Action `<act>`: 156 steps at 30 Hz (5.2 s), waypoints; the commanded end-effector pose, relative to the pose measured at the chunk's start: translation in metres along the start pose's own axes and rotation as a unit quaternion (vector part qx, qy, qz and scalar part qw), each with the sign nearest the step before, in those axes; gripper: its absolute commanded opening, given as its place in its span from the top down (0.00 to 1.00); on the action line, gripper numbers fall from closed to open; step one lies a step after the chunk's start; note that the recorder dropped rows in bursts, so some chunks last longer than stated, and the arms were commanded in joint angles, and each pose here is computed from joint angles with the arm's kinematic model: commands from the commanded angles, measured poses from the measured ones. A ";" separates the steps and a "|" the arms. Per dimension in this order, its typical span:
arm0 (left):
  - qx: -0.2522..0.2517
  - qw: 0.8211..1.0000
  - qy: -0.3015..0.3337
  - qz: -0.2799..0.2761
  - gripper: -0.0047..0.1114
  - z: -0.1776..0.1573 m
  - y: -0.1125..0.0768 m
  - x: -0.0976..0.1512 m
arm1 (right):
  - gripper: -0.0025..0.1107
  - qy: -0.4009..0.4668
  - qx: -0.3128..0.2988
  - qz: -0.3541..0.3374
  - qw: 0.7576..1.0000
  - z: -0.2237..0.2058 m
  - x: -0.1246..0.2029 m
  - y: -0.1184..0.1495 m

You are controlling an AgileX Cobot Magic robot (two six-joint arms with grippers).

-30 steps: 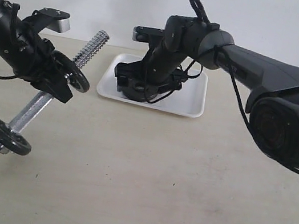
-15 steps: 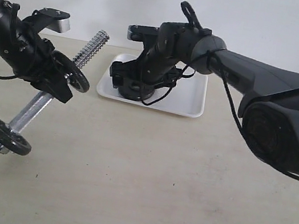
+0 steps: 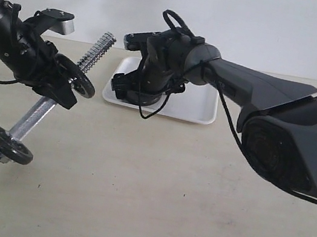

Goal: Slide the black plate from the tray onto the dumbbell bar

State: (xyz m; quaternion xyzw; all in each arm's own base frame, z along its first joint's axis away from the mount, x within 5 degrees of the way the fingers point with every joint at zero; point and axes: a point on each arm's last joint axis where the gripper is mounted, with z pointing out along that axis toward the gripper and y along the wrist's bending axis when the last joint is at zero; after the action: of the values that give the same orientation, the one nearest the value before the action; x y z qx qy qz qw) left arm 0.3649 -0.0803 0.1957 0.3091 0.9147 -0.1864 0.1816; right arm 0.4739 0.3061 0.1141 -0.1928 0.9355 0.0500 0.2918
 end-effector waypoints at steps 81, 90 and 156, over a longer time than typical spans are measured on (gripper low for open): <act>0.011 0.999 -0.045 0.000 0.92 -0.028 -0.013 -0.014 | 0.98 0.258 0.000 -0.122 0.958 0.005 0.055 -0.008; 0.012 0.999 -0.045 0.000 0.92 -0.028 -0.013 -0.014 | 0.98 0.269 0.031 -0.145 0.952 0.019 0.064 -0.014; 0.011 0.999 -0.044 0.001 0.92 -0.028 -0.013 -0.014 | 0.05 0.297 -0.067 -0.054 0.951 0.035 0.075 -0.032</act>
State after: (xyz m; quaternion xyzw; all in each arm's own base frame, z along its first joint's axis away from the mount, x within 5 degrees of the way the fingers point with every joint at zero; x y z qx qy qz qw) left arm 0.3619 -0.0799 0.1948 0.3210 0.9133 -0.1871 0.1667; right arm 0.4643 0.2672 0.1087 -0.2793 0.9534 0.0438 0.1056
